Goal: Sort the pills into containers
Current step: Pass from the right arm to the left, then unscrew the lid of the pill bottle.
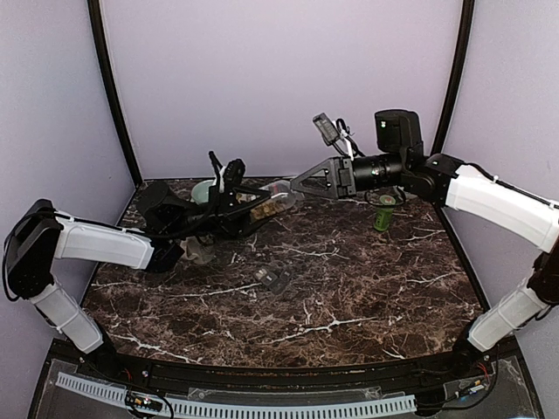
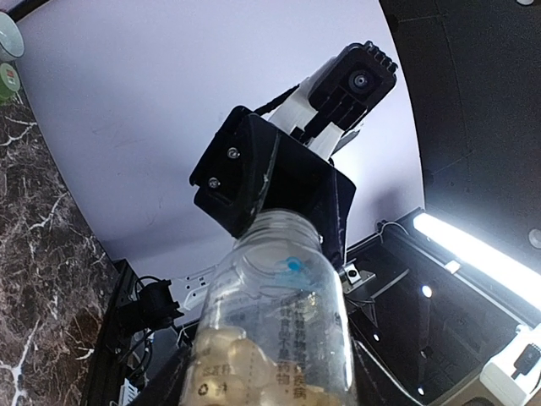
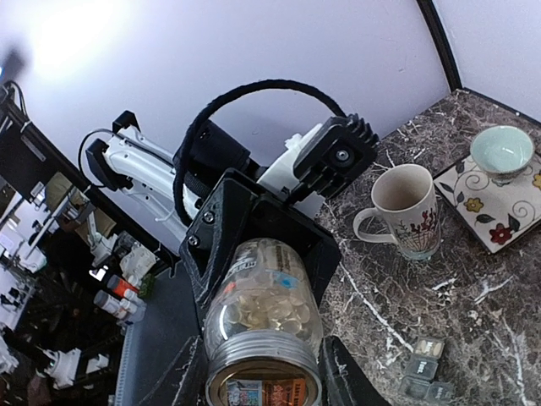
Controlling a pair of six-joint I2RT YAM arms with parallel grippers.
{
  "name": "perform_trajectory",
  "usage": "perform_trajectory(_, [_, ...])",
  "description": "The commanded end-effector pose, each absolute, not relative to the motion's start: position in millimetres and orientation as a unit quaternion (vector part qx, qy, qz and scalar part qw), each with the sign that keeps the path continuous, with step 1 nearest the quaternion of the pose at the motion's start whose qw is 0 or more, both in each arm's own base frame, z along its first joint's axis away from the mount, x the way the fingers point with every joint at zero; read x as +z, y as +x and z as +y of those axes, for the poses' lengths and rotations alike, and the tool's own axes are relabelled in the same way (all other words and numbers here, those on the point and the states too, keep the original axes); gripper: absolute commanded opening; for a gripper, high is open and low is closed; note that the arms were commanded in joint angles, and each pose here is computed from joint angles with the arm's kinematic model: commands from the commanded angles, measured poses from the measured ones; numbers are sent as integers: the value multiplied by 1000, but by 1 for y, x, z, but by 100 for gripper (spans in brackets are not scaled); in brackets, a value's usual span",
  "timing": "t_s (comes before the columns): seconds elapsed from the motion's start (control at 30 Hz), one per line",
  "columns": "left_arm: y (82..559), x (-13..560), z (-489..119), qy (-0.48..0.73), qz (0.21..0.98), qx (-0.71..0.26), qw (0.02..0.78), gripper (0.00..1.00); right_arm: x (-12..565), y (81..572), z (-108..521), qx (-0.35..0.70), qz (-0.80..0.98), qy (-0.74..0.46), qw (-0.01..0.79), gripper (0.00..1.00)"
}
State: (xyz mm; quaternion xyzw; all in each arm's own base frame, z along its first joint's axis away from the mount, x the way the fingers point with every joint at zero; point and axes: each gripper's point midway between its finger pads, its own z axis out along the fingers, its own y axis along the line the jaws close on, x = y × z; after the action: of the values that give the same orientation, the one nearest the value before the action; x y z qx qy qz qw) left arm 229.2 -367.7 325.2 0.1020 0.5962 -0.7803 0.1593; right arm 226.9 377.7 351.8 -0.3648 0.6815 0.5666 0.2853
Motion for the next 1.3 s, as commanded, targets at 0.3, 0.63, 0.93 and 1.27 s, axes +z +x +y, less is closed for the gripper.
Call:
perform_trajectory(0.3, [202, 390, -362, 185, 521, -809, 202, 0, 332, 205, 373, 517, 693, -408, 293, 20])
perform_trajectory(0.63, [208, 372, -361, 197, 579, -747, 260, 0, 369, 204, 376, 571, 677, -363, 292, 78])
perform_trajectory(0.93, [210, 360, -364, 228, 605, -706, 288, 0, 387, 217, 374, 611, 694, -283, 256, 85])
perform_trajectory(1.27, [218, 361, -361, 250, 620, -661, 341, 0, 346, 239, 373, 571, 773, -200, 191, 78])
